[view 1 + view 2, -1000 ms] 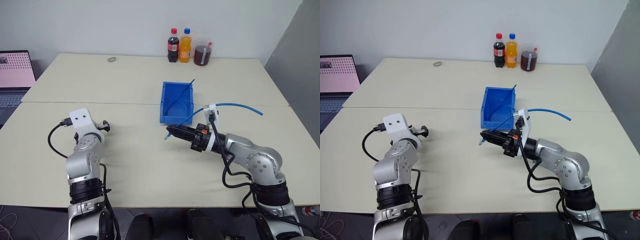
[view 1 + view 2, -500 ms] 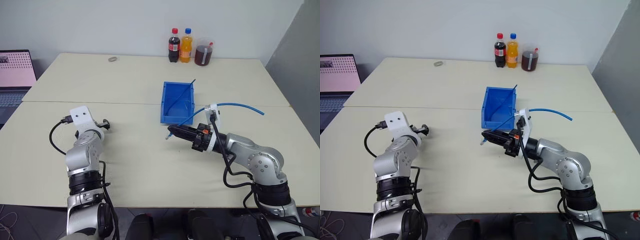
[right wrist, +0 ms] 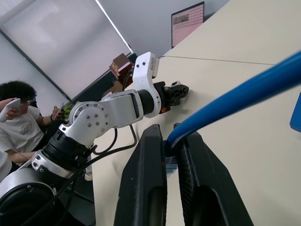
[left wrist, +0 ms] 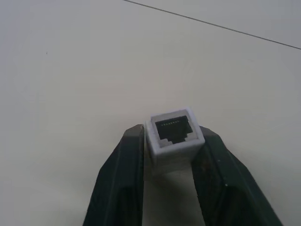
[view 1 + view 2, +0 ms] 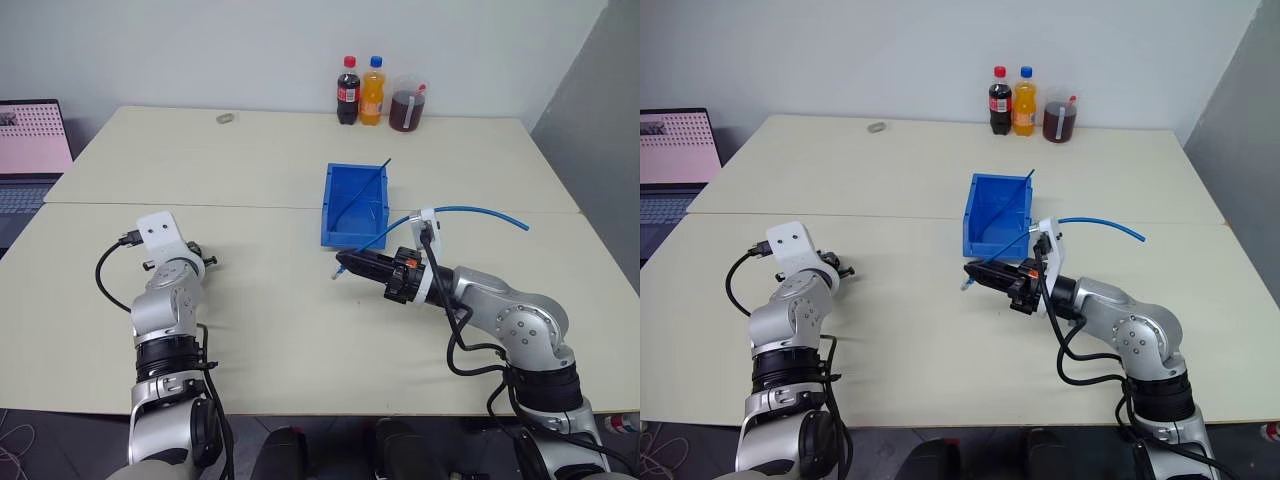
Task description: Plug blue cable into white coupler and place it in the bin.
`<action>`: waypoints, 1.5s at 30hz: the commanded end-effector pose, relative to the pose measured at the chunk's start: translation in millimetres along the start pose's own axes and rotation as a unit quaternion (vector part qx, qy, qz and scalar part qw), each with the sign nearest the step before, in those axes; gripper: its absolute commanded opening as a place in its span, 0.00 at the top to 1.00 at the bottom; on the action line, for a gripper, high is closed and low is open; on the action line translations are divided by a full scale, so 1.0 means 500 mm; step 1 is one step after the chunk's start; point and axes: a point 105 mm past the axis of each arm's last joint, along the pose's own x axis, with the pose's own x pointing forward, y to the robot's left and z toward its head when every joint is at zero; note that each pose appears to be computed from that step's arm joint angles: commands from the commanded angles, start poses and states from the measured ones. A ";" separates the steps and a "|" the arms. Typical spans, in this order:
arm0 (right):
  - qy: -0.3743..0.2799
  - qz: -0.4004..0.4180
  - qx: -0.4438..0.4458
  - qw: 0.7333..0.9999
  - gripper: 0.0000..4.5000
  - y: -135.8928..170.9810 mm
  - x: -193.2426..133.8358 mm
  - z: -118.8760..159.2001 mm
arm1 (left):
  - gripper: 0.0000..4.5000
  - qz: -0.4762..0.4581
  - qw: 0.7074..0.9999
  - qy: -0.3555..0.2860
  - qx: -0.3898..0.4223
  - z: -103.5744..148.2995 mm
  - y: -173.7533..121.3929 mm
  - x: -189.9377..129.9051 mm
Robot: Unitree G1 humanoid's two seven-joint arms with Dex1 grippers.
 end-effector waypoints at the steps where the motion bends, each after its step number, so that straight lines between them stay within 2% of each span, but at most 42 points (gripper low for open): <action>1: -0.018 0.014 -0.020 1.000 0.99 0.021 -0.004 0.022 | 0.82 -0.001 1.000 -0.029 0.002 0.031 0.006 -0.001; 6: -0.022 0.010 -0.024 0.999 0.99 0.019 -0.003 0.022 | 0.82 -0.041 0.999 -0.032 0.008 0.024 0.002 -0.007; 9: -0.016 0.006 -0.037 0.999 0.99 0.021 -0.008 0.020 | 0.82 -0.156 0.987 -0.041 0.013 0.032 -0.047 -0.038; 12: 0.001 0.002 -0.059 0.998 0.99 0.025 -0.019 0.012 | 0.82 -0.303 0.950 -0.028 0.070 0.024 -0.109 -0.093; 14: 0.008 -0.001 -0.071 0.997 0.99 0.028 -0.028 0.007 | 0.82 -0.390 0.909 -0.032 0.142 0.020 -0.140 -0.136; 16: 0.015 -0.007 -0.080 0.997 0.99 0.030 -0.039 0.002 | 0.82 -0.474 0.847 -0.059 0.235 0.018 -0.171 -0.183; 19: 0.019 -0.010 -0.086 0.996 0.99 0.032 -0.048 -0.003 | 0.82 -0.552 0.776 -0.070 0.298 0.008 -0.194 -0.230; 21: 0.035 -0.018 -0.097 0.995 0.99 0.035 -0.060 -0.018 | 0.82 -0.619 0.675 -0.059 0.396 -0.028 -0.202 -0.272; 22: 0.043 -0.022 -0.105 0.993 0.99 0.035 -0.064 -0.025 | 0.82 -0.640 0.638 -0.050 0.425 -0.043 -0.201 -0.282; 23: 0.051 -0.024 -0.112 0.992 0.99 0.035 -0.067 -0.032 | 0.82 -0.657 0.617 -0.039 0.431 -0.052 -0.203 -0.288; 29: 0.072 -0.028 -0.147 0.986 0.99 0.036 -0.071 -0.050 | 0.82 -0.707 0.537 -0.011 0.461 -0.079 -0.211 -0.301; 37: 0.090 -0.015 -0.212 0.973 0.99 0.036 -0.055 -0.071 | 0.82 -0.727 0.474 0.013 0.497 -0.130 -0.210 -0.309; 45: 0.040 0.025 -0.288 0.956 0.99 0.034 0.020 -0.059 | 0.82 -0.734 0.459 0.024 0.500 -0.151 -0.214 -0.312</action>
